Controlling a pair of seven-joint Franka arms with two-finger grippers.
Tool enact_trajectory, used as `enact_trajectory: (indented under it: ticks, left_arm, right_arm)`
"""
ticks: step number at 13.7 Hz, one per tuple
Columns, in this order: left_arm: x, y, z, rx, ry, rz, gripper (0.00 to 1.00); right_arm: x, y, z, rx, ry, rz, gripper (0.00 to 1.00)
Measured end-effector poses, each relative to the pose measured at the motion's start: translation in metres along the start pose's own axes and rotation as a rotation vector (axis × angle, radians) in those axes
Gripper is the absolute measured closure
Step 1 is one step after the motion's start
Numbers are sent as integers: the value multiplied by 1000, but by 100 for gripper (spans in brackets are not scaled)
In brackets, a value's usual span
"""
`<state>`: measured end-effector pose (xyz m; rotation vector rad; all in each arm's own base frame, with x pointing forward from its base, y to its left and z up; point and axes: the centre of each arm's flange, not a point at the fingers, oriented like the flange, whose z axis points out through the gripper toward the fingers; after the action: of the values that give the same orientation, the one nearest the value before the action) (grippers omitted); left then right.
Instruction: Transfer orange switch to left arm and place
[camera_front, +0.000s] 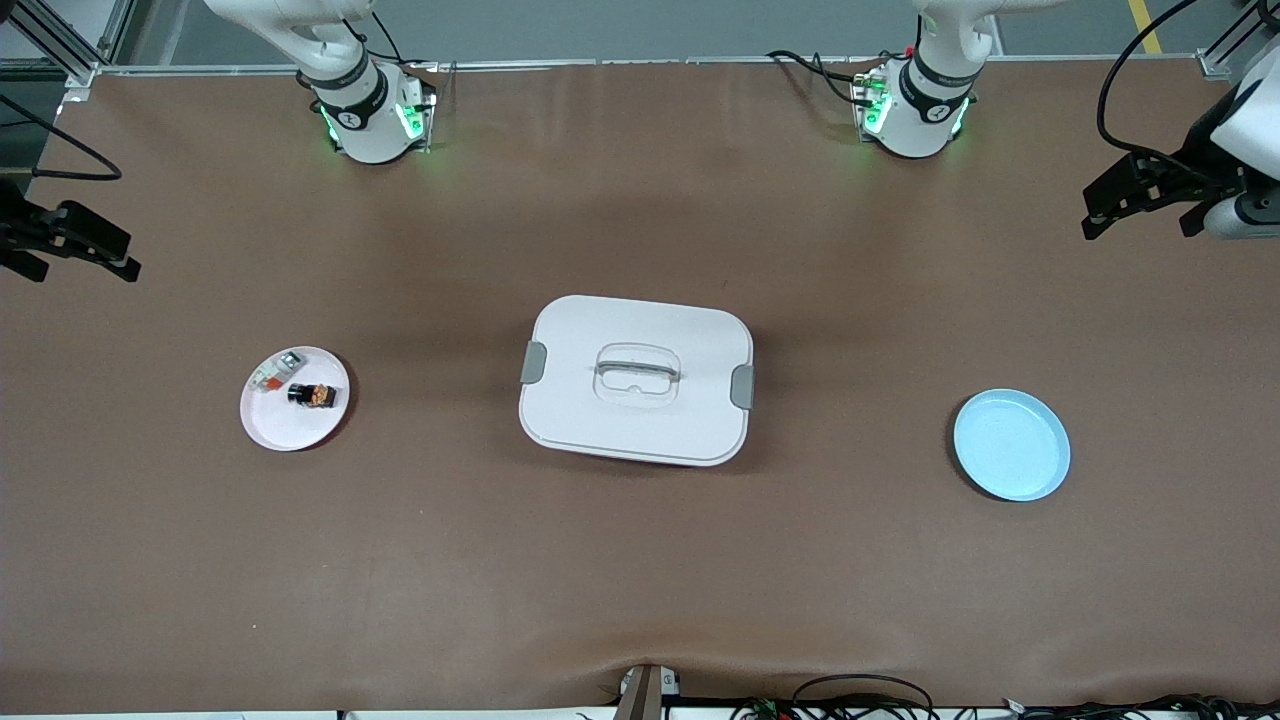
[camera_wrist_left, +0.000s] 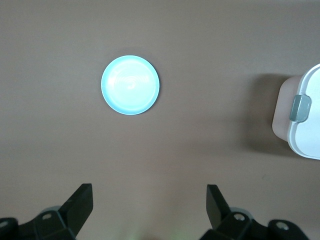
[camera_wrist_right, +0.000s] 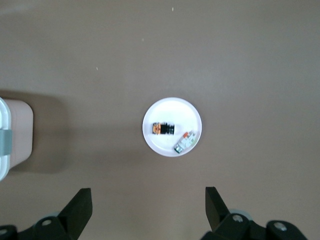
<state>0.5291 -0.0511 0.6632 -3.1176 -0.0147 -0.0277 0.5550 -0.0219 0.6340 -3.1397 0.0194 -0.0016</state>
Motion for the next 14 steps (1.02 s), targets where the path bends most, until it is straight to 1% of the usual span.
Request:
enact_trajectory:
  ticks: [3,5,6,7,8,10,12,14]
  left_arm:
    - [3,-2,5,-1,-9,-4,0]
    - [4,-3,6,-1,-11,-5,0]
    - [4,-3,6,-1,-11,-5,0]
    - [4,-3,6,-1,-11,-5,0]
    - [4,-3,6,-1,-11,-6,0]
    - [4,-4,6,-1,-11,-7,0]
    - [5,-8,6,-1,-11,-14,0]
    - [5,-10,6,-1,-12,-18,0]
  right_arm:
    - [17,0,43,0,-82,-1,0]
    - [32,0,83,0,-143,0,0]
    - [40,0,104,0,-162,0,0]
    - [47,0,124,-1,-164,1,0]
    - [54,1,145,-2,-153,3,0]
    - [60,3,190,-4,-113,4,0]
    - [58,4,233,-6,-68,8,0]
    - [52,5,273,-8,-44,21,0]
